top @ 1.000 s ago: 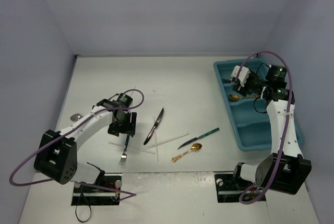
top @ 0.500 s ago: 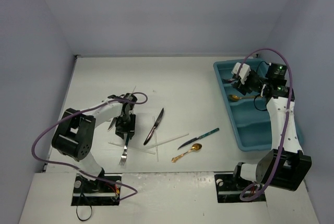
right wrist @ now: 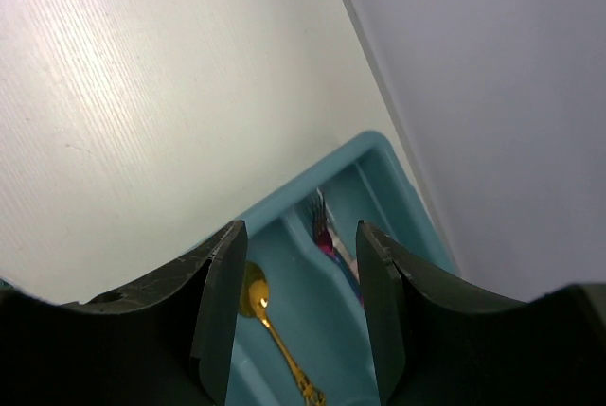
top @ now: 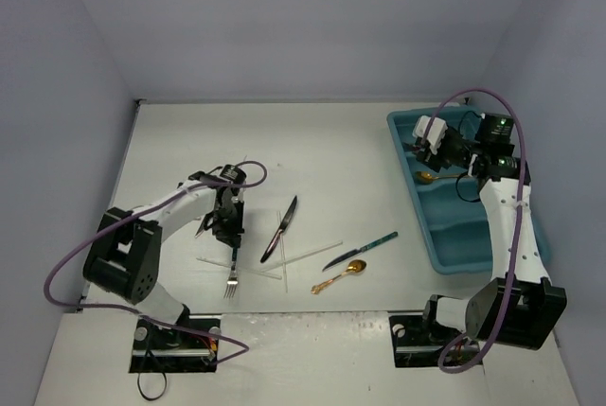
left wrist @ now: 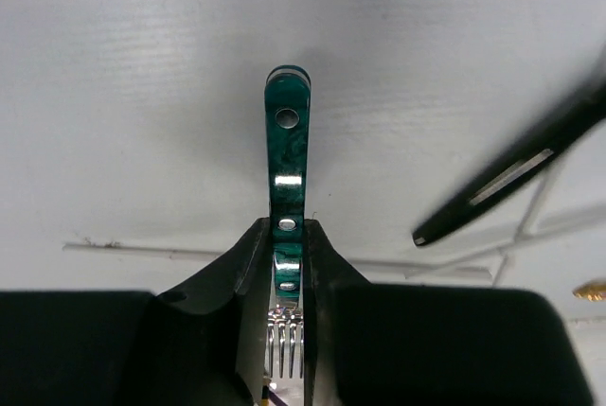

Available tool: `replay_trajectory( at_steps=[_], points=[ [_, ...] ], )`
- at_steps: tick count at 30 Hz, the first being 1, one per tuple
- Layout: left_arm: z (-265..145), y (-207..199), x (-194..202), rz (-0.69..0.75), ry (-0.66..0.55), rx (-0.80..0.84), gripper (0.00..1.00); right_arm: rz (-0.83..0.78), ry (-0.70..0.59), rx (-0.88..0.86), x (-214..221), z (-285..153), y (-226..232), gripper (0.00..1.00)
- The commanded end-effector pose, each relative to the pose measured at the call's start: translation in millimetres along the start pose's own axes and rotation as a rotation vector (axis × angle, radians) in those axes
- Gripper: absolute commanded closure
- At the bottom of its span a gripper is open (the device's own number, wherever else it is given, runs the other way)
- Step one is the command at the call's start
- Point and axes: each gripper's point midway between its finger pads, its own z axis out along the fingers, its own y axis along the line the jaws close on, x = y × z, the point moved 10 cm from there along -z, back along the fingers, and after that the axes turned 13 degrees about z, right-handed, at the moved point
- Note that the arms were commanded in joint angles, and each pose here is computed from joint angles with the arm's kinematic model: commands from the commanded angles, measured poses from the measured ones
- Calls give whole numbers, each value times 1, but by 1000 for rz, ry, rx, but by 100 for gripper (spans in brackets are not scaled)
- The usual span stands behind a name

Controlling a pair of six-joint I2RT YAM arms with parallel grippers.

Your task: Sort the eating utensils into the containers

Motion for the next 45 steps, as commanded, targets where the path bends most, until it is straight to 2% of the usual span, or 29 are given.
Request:
replay_trajectory(
  at_steps=[1, 5, 10, 11, 15, 20, 25, 31, 45],
  points=[
    [-55, -8, -1, 92, -142, 86, 100, -143, -99, -5, -37, -2, 5, 53],
    [-96, -19, -15, 167, -196, 233, 100, -246, -127, -46, -52, 9, 15, 55],
    [-116, -48, -54, 256, -188, 509, 100, -583, -194, -136, -77, 31, 42, 57],
    [-122, -55, -57, 281, -207, 525, 100, -607, -214, -157, -83, 35, 50, 57],
    [-119, -101, -71, 388, -115, 748, 100, -858, -330, -274, -116, 57, 95, 58],
    [-117, -140, -72, 459, -12, 937, 100, -1026, -466, -437, -144, 77, 158, 62],
    [-108, -148, -67, 456, 68, 1026, 100, -1084, -515, -583, -147, 94, 202, 65],
    [-98, -142, -52, 431, 134, 1059, 100, -1095, -484, -675, -130, 91, 223, 67],
    [-91, -136, -64, 381, 127, 1000, 100, -1072, -388, -783, -120, 64, 257, 69]
  ],
)
